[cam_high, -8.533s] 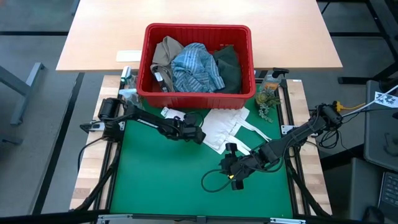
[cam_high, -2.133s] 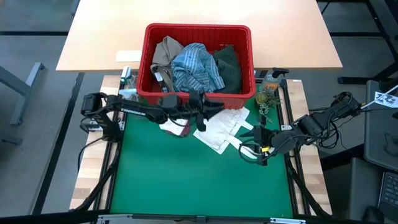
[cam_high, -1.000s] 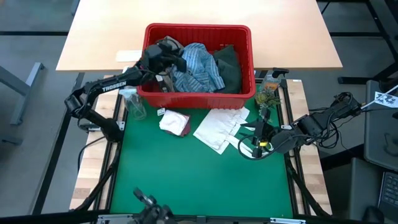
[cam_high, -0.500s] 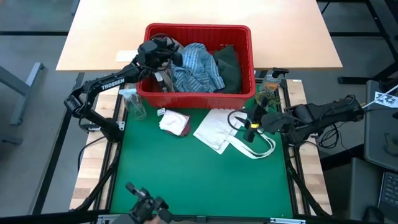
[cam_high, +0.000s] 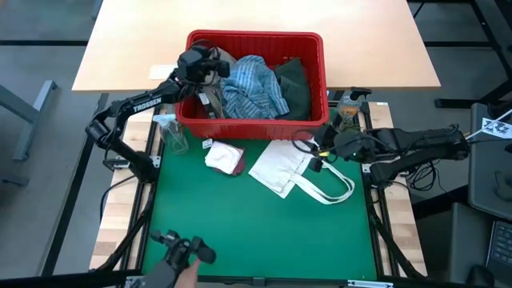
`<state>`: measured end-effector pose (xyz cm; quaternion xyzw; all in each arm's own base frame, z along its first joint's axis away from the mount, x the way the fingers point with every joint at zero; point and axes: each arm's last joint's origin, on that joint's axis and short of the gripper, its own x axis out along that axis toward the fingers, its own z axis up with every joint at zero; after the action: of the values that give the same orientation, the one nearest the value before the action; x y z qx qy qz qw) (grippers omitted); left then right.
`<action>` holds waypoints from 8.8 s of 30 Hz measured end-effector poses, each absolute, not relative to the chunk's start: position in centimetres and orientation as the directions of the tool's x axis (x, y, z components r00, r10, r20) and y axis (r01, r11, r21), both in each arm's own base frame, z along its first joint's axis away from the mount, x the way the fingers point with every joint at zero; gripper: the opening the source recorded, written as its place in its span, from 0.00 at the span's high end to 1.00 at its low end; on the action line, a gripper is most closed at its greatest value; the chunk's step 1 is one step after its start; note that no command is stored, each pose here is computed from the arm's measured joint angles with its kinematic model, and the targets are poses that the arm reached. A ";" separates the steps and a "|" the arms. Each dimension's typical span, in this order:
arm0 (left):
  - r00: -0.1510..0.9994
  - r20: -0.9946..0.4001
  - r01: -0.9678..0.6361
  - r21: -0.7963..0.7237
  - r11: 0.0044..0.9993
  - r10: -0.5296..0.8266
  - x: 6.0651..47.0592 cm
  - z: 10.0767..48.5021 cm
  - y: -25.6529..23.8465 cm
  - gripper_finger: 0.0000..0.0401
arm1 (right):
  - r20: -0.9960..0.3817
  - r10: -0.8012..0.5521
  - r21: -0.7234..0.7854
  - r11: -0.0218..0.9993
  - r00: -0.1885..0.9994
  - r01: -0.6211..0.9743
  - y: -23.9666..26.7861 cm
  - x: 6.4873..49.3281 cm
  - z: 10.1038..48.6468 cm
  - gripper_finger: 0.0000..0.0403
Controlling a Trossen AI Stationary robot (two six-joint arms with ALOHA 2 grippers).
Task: Fold Laundry from Bin
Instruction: Remove the gray shorts from the red bin
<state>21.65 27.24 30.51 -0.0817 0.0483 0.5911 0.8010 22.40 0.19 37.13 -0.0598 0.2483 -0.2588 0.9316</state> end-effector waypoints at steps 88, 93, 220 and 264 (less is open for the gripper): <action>0.471 -0.497 -0.879 -0.199 0.433 0.729 26.4 31.3 36.9 0.99 | -0.458 -0.402 -0.232 0.915 0.793 0.330 -5.9 26.0 35.7 0.65; 0.580 -0.347 -0.815 -0.236 0.530 0.737 28.3 36.9 35.7 0.99 | -0.449 -0.403 -0.231 0.915 0.798 0.332 -5.8 25.7 36.0 0.65; 0.764 0.646 0.123 -0.155 0.980 0.007 26.1 63.0 8.3 1.00 | 0.084 -0.200 -0.115 0.971 0.976 0.209 -4.0 20.0 44.0 0.98; 0.794 0.558 0.404 -0.191 0.895 -0.240 24.7 63.3 -1.2 1.00 | 0.566 0.376 0.063 0.868 0.734 -0.493 -1.2 13.6 50.2 0.99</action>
<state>24.71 -1.19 63.29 -0.1518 -0.2705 -0.1721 0.9350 13.59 -1.18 50.15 0.1049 -0.2792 0.2347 0.9252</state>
